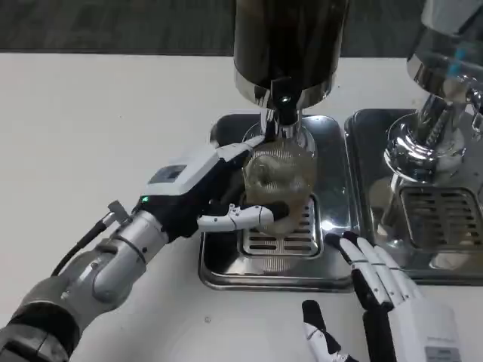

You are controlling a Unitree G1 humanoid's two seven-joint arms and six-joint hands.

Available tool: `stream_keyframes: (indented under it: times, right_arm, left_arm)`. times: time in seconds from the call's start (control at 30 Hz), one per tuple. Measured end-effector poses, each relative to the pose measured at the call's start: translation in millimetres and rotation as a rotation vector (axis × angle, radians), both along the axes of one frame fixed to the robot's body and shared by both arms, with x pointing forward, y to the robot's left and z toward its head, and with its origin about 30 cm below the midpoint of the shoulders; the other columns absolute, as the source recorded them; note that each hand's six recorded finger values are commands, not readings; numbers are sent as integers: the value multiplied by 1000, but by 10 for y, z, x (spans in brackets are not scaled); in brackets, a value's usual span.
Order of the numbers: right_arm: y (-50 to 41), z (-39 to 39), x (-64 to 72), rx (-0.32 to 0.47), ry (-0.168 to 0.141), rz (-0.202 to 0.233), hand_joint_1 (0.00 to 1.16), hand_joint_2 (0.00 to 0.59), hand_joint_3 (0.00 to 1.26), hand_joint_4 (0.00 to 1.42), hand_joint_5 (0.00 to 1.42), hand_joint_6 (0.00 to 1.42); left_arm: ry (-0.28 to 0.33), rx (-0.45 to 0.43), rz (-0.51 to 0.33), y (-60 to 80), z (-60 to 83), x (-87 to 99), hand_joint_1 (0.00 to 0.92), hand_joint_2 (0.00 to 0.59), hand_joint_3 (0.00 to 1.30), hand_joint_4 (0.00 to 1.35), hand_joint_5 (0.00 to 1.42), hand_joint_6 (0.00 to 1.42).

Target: Grasp the cup under the faucet to collect the drink, then remove the cup.

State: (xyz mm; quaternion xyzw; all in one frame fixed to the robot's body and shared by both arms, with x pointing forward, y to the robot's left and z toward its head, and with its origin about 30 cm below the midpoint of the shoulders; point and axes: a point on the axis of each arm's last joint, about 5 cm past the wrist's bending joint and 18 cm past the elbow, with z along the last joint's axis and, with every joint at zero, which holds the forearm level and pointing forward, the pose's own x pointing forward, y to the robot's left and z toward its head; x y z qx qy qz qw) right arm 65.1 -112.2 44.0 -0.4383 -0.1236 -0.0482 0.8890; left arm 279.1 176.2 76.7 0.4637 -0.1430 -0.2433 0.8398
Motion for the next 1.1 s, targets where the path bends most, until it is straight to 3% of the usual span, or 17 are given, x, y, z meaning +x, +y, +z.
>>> stream_keyframes:
  times: [0.2, 0.47, 0.63, 0.9, 1.1]
  right_arm:
    - [-10, -3, -8, 4, 7, -2, 467, 423, 219, 164, 174, 307]
    - [-28, 0, 5, 3, 12, 4, 462, 427, 219, 164, 182, 307]
    - [-44, 7, 34, 9, 14, 12, 459, 428, 219, 164, 184, 307]
    - [-71, 12, 50, 13, 13, 15, 457, 428, 226, 164, 184, 307]
    - [-70, 7, 71, 17, 10, 19, 456, 428, 227, 164, 184, 307]
  left_arm:
    - [-36, -50, 0, 66, 53, -14, 98, 81, 105, 77, 112, 2]
    - [-81, -119, 54, 330, 101, -127, 96, 79, 124, 99, 124, 1]
    - [-113, -174, 67, 474, 143, -238, 72, 77, 155, 146, 171, 73]
    - [-209, -344, 51, 690, 355, -381, 0, 101, 260, 266, 290, 230]
    - [-260, -524, -51, 774, 618, -344, 0, 99, 323, 359, 380, 302]
